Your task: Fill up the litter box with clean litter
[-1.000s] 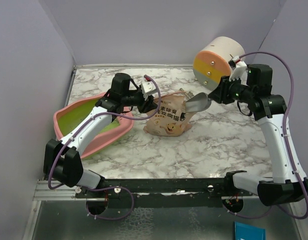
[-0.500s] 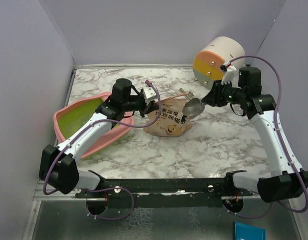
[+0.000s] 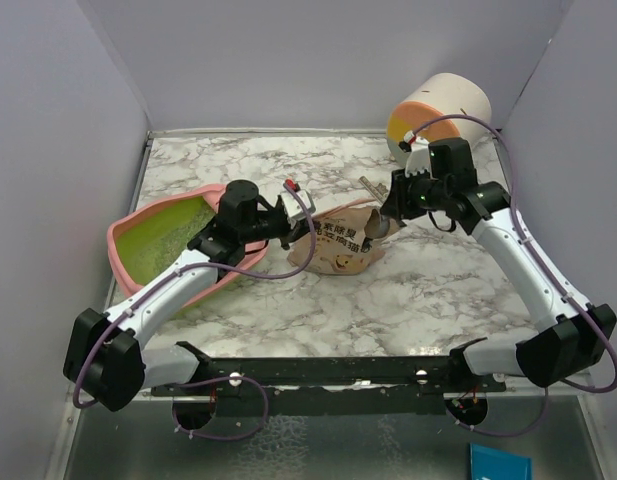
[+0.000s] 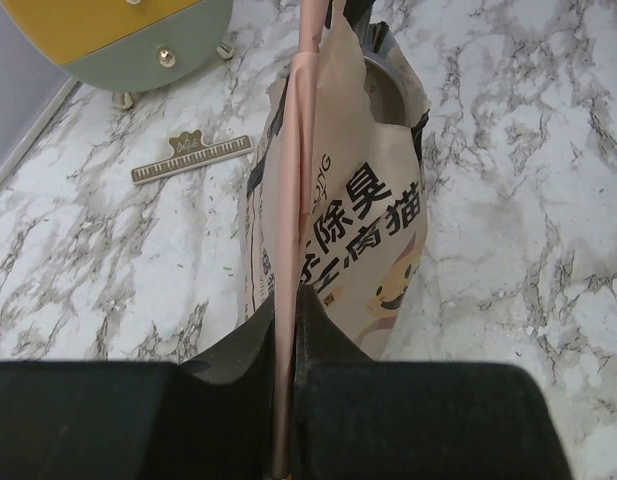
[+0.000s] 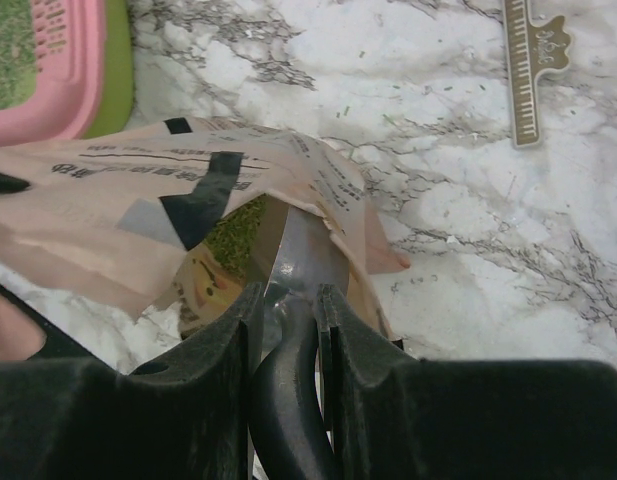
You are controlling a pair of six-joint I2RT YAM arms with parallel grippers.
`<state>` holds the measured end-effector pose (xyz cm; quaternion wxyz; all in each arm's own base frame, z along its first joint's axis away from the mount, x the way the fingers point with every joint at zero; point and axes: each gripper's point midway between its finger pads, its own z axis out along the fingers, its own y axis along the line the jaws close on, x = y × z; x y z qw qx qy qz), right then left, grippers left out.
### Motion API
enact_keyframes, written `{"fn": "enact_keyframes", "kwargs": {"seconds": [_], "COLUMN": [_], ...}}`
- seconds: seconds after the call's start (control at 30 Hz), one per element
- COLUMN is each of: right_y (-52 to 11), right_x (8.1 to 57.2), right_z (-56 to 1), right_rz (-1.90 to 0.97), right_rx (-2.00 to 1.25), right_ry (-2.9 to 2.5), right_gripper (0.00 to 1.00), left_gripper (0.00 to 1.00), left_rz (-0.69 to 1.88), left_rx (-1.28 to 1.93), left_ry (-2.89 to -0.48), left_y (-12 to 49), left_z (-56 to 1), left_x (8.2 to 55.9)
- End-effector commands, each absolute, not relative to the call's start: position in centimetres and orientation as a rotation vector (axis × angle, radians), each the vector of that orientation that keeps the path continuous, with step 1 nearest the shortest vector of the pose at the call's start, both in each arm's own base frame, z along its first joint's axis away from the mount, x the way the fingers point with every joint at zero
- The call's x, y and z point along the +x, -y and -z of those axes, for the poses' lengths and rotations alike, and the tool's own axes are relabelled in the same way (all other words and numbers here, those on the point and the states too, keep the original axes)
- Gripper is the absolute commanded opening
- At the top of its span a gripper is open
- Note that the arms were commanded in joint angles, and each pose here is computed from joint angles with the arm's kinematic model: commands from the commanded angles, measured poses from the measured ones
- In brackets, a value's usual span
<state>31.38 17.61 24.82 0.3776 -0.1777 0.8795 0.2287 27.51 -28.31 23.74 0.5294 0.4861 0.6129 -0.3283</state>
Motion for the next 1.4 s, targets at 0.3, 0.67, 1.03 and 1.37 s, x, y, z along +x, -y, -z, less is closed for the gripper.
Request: {"fn": "enact_keyframes", "kwargs": {"seconds": [0.3,0.67,1.03,1.37], "right_y": [-16.5,-16.3,-17.3,-18.9], "right_x": [32.1,31.8,31.6,29.8], "right_z": [-21.5,-15.9,-10.3,-5.6], "right_rz": [-0.353,-0.271,-0.307,-0.452], "right_rx": [-0.417,-0.395,-0.415,-0.412], "right_ry": [-2.299,-2.366,-2.453,-2.524], "right_gripper": [0.01,0.01,0.01,0.01], "left_gripper": [0.00,0.00,0.00,0.00], "left_rz": [0.796,0.783,0.786,0.793], "left_rx": [1.099,1.100,1.092,1.090], "left_ry": [-1.348,-1.332,-1.299,-1.322], "left_y": [29.1,29.0,28.8,29.0], "left_z": [-26.3,-26.4,-27.2,-26.4], "left_x": [26.3,25.7,25.2,25.5]}}
